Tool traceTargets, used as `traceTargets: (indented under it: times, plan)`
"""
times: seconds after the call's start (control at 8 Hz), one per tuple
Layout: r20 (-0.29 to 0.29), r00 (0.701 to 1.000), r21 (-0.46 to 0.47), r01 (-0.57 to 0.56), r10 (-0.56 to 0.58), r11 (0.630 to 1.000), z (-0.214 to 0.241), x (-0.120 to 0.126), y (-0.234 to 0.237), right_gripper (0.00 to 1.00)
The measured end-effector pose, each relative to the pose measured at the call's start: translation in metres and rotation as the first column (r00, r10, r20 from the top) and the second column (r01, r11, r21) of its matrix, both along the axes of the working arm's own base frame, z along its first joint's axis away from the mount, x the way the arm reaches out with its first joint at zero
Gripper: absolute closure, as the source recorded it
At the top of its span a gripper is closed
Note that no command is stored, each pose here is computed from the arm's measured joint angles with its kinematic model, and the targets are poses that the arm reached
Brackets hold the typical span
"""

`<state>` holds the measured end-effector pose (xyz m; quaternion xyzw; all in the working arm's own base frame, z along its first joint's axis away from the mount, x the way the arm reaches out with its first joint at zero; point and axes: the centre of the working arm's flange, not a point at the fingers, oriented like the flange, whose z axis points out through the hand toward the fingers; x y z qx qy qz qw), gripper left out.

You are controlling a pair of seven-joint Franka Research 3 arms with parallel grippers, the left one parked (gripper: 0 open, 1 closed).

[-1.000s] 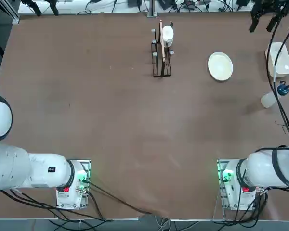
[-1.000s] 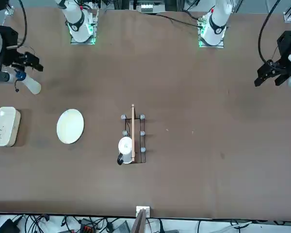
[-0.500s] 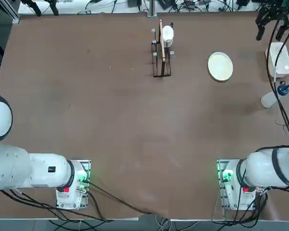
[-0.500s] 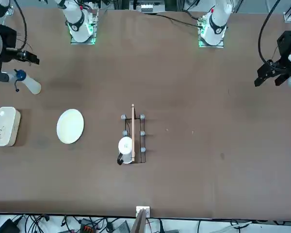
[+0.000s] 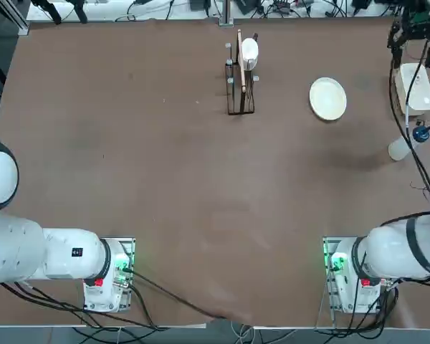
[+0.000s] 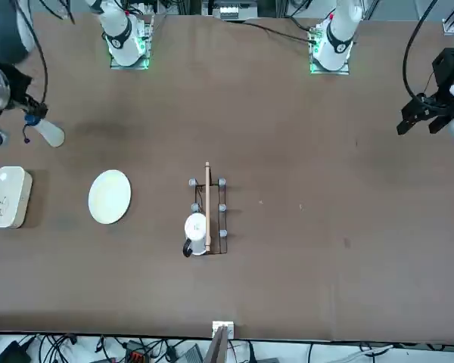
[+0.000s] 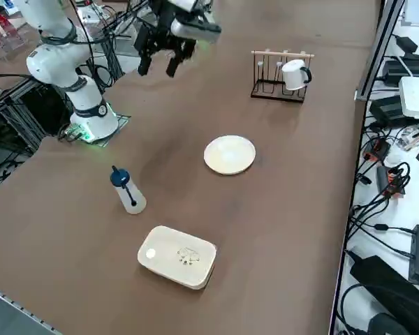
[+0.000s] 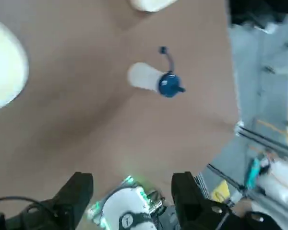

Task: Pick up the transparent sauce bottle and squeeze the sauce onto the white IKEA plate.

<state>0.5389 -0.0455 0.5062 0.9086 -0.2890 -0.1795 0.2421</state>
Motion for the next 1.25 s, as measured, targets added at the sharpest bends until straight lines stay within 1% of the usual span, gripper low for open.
traceTargets:
  times: [0.12,0.25,0.38,0.5,0.62,0.75,0.88,1.0,1.25]
  plan:
    - [0.011,0.998,-0.113,0.07,-0.069,0.991,-0.022,0.006,-0.006,0.0]
    - [0.037,0.991,-0.241,0.136,-0.13,0.961,-0.048,0.008,-0.01,0.0]
    - [0.081,0.981,-0.379,0.192,-0.174,0.905,-0.08,0.004,-0.007,0.0]
    - [0.147,0.972,-0.511,0.235,-0.186,0.827,-0.116,-0.003,0.003,0.0]
    - [0.222,0.958,-0.615,0.283,-0.183,0.736,-0.152,-0.014,0.016,0.0]
    - [0.306,0.937,-0.689,0.341,-0.17,0.639,-0.185,-0.025,0.027,0.0]
    - [0.393,0.909,-0.74,0.402,-0.139,0.54,-0.215,-0.034,0.032,0.0]
    - [0.472,0.875,-0.764,0.466,-0.105,0.446,-0.243,-0.041,0.031,0.0]
    - [0.584,0.811,-0.765,0.567,-0.042,0.305,-0.283,-0.047,0.019,0.0]
